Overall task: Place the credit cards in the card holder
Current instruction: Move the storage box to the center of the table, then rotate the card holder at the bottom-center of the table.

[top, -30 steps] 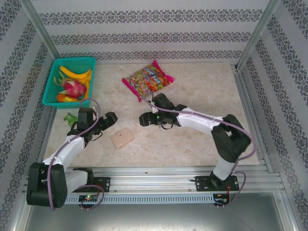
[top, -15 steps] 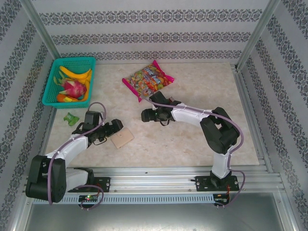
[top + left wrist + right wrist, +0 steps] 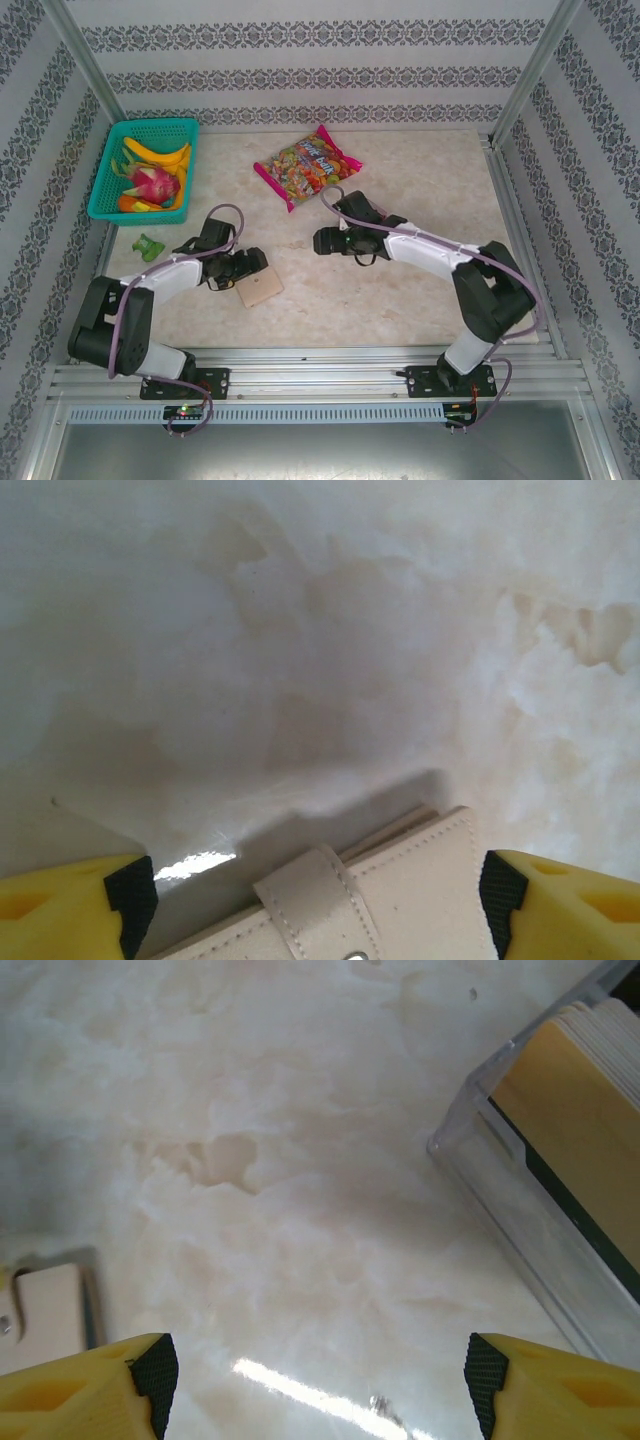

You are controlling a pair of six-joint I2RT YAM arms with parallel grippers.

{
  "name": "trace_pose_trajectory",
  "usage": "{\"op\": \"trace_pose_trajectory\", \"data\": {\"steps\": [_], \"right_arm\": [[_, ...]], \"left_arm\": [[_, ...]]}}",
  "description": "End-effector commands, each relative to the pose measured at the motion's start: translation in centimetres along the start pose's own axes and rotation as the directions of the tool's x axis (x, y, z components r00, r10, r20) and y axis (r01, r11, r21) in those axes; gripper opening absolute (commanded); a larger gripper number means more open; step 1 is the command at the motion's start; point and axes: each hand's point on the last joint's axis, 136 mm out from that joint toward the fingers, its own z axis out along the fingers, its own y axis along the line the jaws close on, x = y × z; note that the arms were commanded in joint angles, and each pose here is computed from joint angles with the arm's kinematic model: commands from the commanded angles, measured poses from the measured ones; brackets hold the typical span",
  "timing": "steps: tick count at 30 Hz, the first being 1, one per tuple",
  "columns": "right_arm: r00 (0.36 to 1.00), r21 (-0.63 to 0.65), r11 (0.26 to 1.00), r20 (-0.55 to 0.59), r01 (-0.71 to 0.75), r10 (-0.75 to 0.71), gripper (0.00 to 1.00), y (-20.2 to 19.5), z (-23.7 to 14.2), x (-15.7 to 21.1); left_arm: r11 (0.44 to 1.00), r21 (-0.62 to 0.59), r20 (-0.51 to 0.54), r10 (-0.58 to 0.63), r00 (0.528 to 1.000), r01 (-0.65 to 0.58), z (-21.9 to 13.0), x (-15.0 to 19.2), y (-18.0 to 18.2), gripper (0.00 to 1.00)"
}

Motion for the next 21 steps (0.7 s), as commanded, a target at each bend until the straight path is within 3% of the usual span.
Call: {"op": "trace_pose_trajectory", "data": {"steps": [1,10,15,18,21], "right_arm": [[1.0,-0.017,1.0,0.002,-0.021,0.021,0.77,-0.1,-0.8,1.3],[0.998,-0.061,0.997,-0.039,-0.049,0.047,0.64,-0.2,-1.0,3.7],[0.999,-0.055,0.998,-0.03,-0.033,0.032,0.63,0.1,-1.4,3.5],[1.0,-0.067,0.998,-0.031,-0.008,0.006,0.63,1.1,-1.3,3.2],[0.999,-0.082,0.996,-0.042,0.019,-0.022,0.64,2.2,-0.7,3.0]], "left_arm": [[0.974,0.192,-0.012,0.126,0.992,-0.122,2.3,-0.1,-6.5,0.85],[0.954,0.225,-0.031,0.208,0.978,-0.196,3.3,-0.1,-11.2,0.77],[0.985,-0.012,0.0,0.175,0.985,-0.175,0.8,-0.8,-7.5,0.77],[0.979,-0.143,0.093,0.156,0.983,-0.142,-2.3,-1.4,-4.8,0.8],[0.973,-0.203,0.167,0.142,0.976,-0.107,-5.0,-1.5,-3.1,0.86]]}}
